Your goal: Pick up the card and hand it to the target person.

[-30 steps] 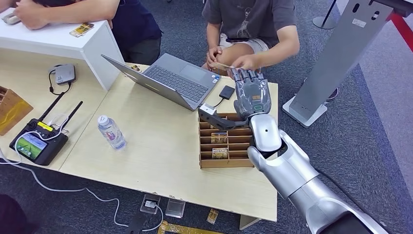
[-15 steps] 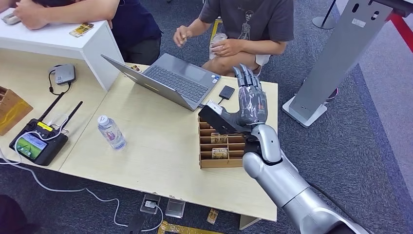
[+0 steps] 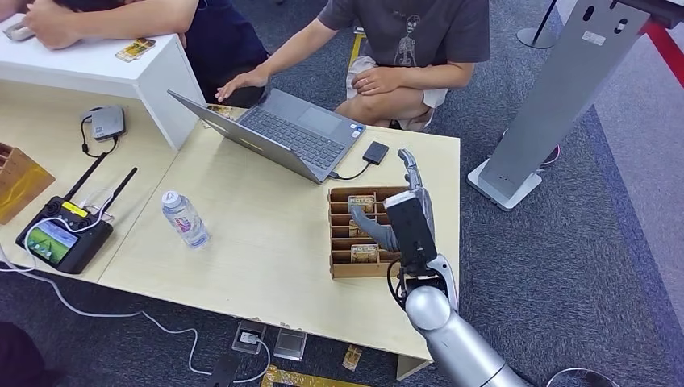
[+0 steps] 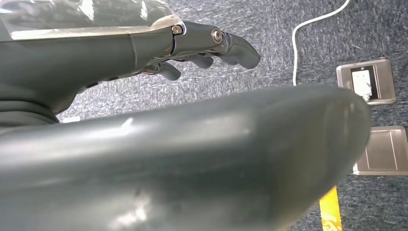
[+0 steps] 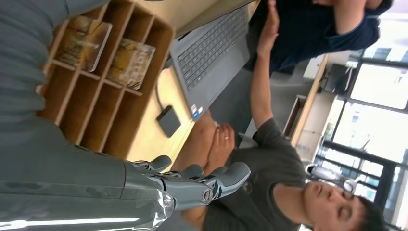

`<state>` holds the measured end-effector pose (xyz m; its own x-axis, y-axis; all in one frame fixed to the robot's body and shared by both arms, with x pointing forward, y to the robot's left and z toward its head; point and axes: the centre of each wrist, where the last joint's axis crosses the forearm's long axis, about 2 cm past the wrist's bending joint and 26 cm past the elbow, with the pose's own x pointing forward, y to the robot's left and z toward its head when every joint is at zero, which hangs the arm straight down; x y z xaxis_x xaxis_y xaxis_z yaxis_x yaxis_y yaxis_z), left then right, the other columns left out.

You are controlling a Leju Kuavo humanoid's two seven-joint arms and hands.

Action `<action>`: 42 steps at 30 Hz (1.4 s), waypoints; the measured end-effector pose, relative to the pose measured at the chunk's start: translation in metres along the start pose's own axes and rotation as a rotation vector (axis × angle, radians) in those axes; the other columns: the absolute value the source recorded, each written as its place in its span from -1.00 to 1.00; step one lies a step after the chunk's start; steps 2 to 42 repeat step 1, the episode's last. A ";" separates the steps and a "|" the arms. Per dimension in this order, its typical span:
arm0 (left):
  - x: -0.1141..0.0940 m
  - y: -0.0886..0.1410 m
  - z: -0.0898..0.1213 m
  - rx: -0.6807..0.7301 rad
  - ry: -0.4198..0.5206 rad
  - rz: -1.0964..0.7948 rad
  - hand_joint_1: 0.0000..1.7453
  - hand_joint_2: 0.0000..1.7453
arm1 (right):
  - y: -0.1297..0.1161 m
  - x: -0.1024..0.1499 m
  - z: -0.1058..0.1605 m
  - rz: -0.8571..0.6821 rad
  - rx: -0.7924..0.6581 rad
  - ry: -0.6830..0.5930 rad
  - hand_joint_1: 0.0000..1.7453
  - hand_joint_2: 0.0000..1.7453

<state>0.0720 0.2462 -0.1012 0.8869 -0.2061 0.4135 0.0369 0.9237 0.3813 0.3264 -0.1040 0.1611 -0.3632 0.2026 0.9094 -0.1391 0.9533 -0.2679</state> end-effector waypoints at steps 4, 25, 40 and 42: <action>0.000 0.000 0.000 0.000 0.001 0.000 -1.00 -1.00 | 0.001 -0.001 0.002 0.007 -0.004 0.003 -1.00 1.00; 0.000 0.000 0.000 0.000 0.001 0.000 -1.00 -1.00 | 0.001 -0.001 0.002 0.007 -0.004 0.003 -1.00 1.00; 0.000 0.000 0.000 0.000 0.001 0.000 -1.00 -1.00 | 0.001 -0.001 0.002 0.007 -0.004 0.003 -1.00 1.00; 0.000 0.000 0.000 0.000 0.001 0.000 -1.00 -1.00 | 0.001 -0.001 0.002 0.007 -0.004 0.003 -1.00 1.00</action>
